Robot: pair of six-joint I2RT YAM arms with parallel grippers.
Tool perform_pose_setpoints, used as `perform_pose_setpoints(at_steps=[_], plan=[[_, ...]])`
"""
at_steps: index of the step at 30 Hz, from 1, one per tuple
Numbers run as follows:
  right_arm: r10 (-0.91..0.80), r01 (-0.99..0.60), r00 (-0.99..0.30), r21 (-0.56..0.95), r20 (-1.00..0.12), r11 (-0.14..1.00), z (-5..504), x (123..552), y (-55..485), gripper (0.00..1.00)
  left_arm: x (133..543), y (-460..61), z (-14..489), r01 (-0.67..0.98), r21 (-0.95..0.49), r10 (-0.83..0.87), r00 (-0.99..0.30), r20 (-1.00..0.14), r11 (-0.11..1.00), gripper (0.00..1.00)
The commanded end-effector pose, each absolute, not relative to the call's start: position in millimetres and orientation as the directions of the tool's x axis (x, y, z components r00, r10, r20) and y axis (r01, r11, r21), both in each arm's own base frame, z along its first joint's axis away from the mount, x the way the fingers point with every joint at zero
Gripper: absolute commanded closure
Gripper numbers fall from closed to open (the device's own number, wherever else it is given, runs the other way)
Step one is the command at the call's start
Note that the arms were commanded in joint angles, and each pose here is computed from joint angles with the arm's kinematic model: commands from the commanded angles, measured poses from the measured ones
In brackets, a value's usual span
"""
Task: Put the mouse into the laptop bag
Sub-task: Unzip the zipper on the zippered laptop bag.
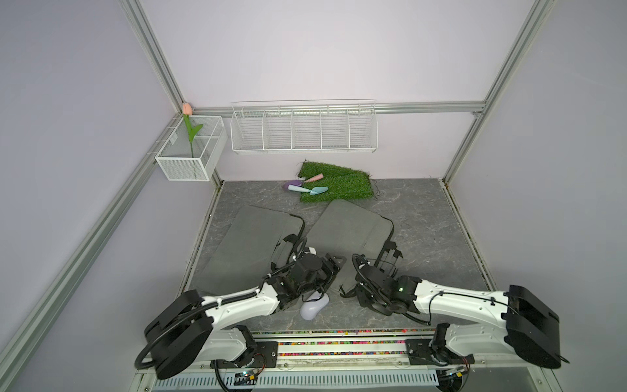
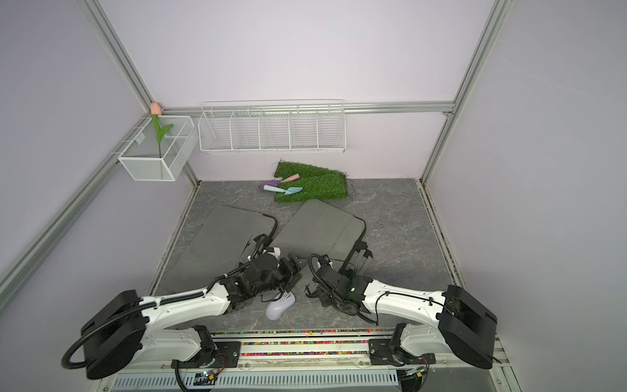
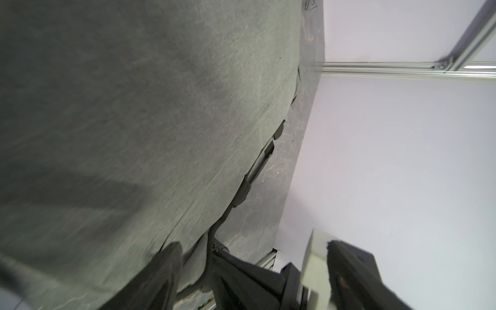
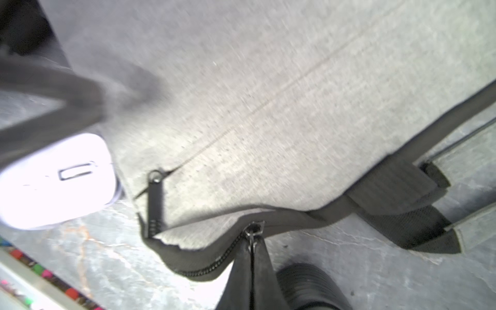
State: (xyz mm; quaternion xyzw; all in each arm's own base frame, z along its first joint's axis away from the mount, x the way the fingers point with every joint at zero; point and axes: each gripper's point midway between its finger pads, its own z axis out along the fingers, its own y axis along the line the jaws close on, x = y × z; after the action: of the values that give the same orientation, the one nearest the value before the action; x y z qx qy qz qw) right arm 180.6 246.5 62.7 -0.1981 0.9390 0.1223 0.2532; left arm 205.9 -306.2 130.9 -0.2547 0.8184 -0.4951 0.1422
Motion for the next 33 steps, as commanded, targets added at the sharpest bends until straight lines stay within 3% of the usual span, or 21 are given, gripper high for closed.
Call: perform_pose_setpoints(at_steps=[1, 4, 13, 24, 30, 33], plan=[[-0.307, -0.466, -0.768, 0.160, -0.563, 0.870, 78.3, 188.8, 269.2, 0.94, 187.1, -276.8, 102.4, -0.386, -0.813, -0.600, -0.798, 0.058, 0.435, 0.15], [-0.286, -0.464, -0.758, 0.175, -0.586, 0.868, 87.0, 195.0, 277.7, 0.94, 170.3, -269.7, 104.8, -0.404, -0.795, -0.620, -0.784, 0.044, 0.454, 0.05], [-0.216, -0.455, -0.742, 0.241, -0.634, 0.857, 110.9, 200.8, 288.7, 0.94, 148.5, -312.3, 87.2, -0.421, -0.845, -0.523, -0.826, 0.208, 0.329, 0.07], [-0.131, -0.443, -0.726, 0.313, -0.675, 0.840, 129.7, 190.2, 269.4, 0.94, 163.8, -337.7, 89.8, -0.431, -0.864, -0.548, -0.803, 0.235, 0.261, 0.08], [-0.126, -0.442, -0.740, 0.337, -0.661, 0.831, 121.7, 184.2, 268.8, 0.94, 174.0, -332.8, 86.3, -0.451, -0.859, -0.609, -0.760, 0.227, 0.243, 0.22], [-0.125, -0.443, -0.742, 0.342, -0.659, 0.828, 120.5, 182.5, 268.4, 0.94, 183.7, -324.9, 85.1, -0.441, -0.869, -0.655, -0.728, 0.199, 0.225, 0.42]])
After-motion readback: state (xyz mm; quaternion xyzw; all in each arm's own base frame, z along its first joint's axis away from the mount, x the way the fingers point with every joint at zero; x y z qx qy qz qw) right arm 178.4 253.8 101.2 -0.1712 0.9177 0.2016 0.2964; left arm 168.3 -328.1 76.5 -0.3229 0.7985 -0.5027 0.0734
